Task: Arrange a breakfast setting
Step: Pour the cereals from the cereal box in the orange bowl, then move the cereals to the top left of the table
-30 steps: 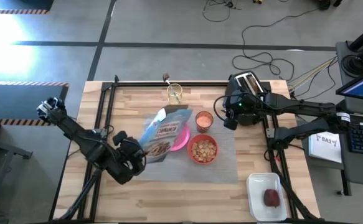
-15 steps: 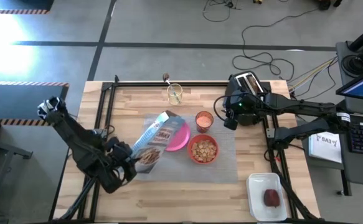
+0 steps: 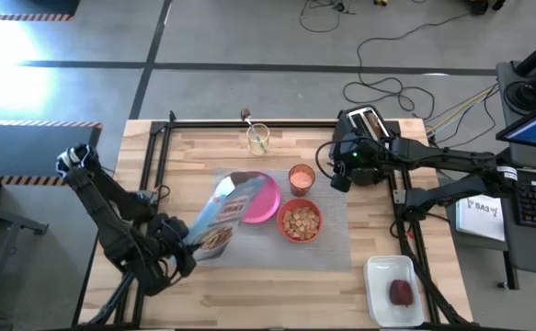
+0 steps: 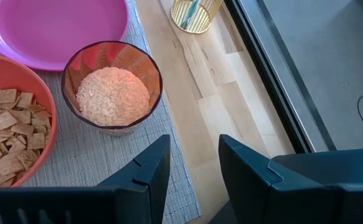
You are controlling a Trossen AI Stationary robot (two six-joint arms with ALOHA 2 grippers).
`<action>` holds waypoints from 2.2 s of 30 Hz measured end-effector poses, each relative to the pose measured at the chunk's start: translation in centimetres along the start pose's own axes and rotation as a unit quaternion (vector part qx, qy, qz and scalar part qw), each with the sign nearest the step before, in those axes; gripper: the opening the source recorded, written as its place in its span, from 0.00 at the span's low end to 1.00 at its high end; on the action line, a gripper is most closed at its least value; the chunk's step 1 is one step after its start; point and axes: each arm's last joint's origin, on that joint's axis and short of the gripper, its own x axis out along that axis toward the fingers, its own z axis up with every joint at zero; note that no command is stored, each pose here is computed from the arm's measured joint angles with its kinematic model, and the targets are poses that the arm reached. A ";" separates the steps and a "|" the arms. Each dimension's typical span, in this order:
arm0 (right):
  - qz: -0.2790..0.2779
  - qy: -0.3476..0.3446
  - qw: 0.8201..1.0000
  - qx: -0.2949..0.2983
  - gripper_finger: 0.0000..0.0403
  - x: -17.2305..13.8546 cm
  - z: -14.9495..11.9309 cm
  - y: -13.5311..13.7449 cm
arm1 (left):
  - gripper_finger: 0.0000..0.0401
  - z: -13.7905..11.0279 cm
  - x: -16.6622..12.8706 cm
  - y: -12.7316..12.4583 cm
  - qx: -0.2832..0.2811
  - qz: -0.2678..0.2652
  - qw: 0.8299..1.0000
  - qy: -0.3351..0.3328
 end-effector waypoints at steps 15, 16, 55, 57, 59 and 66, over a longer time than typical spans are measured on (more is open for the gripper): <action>0.000 0.000 1.000 0.001 0.32 0.0 0.0 0.0 | 0.45 -2.4 -0.3 -1.4 -0.075 -0.041 0.995 0.047; 0.000 0.000 1.000 0.001 0.32 0.0 0.0 0.0 | 0.45 -2.6 -0.1 -1.6 -0.072 -0.040 0.995 0.047; 0.000 0.000 1.000 0.000 0.32 0.0 0.0 0.0 | 0.45 -11.5 1.3 -3.3 -0.006 -0.019 0.990 0.138; 0.000 0.000 1.000 0.000 0.32 0.0 0.0 0.0 | 0.45 -11.7 1.4 -3.6 -0.008 -0.026 0.990 0.139; 0.000 0.000 1.000 0.001 0.32 0.0 0.0 0.0 | 0.45 -11.8 1.4 -3.7 -0.008 -0.029 0.990 0.139; 0.000 0.000 1.000 0.000 0.32 0.0 0.0 0.0 | 0.45 -12.1 1.0 -3.5 -0.047 -0.026 0.988 0.147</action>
